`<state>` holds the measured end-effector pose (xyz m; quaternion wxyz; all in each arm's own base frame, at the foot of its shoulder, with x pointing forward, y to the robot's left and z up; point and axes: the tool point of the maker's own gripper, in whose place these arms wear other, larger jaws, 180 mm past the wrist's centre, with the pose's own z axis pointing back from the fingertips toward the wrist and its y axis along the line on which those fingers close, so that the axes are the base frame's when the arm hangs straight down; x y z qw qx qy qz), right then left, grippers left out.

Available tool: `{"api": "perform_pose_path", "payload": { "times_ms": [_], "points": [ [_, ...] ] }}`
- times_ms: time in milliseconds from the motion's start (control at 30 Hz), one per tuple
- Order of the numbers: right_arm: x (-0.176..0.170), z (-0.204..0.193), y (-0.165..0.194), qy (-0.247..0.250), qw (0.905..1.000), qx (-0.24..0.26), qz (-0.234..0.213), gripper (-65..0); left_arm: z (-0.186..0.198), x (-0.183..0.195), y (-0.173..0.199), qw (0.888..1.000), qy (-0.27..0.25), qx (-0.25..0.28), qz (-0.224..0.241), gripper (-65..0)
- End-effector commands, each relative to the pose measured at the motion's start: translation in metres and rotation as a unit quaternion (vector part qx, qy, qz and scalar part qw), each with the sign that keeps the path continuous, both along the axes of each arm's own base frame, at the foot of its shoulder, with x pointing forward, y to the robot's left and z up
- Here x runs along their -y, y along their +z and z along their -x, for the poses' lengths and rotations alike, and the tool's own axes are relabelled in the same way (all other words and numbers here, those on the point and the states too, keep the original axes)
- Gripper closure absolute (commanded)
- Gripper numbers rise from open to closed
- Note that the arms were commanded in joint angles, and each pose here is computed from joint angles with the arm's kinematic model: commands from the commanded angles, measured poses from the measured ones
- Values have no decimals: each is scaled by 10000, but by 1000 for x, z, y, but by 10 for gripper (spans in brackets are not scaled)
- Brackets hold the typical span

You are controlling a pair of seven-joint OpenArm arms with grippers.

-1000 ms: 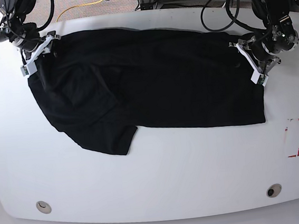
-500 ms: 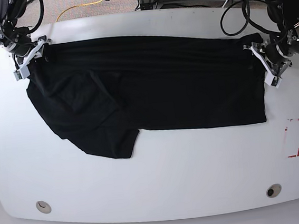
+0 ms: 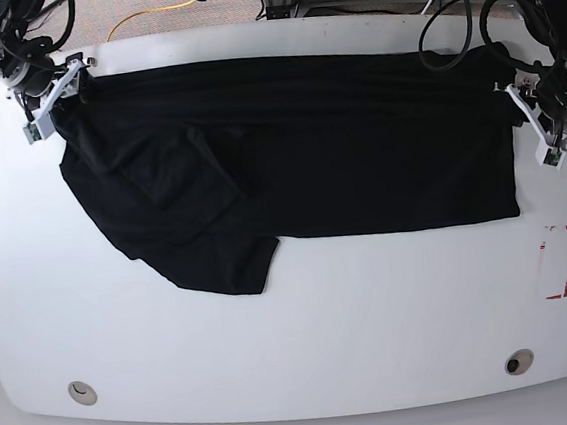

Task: Fold the T-shirt properly
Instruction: 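Hold the shirt edge with both grippers, smoothing it flat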

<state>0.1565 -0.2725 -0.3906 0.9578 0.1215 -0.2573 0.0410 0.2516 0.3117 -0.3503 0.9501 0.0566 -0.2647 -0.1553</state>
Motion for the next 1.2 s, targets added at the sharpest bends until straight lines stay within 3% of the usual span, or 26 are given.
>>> {"api": "perform_pose_path", "payload": {
  "times_ms": [0,100,300,433,600,867,1167],
  "points": [
    [-11,-17,25,250,9988,413,20,-262,-11,14,26,9990,-209,378,-139,-261],
    [-17,-18,31,303,9984,463,89,-262,-11,26,35,9981,-294,512,-176,-261],
    [-18,-29,35,298,9977,591,134,-260,-1,51,16,9979,-630,155,-73,-261],
    [-3,-37,23,144,9983,399,410,-257,9,65,2,9979,-606,113,186,-261],
    [18,-38,2,-61,9971,-10,765,-257,23,58,-19,9985,-499,-122,185,-261],
    [21,-33,-20,-132,9977,-185,639,-258,37,44,-62,9974,-214,-548,421,-261],
    [11,-3,-40,23,9974,-522,503,-255,58,39,-60,9970,-289,-690,212,-261]
  ]
}}
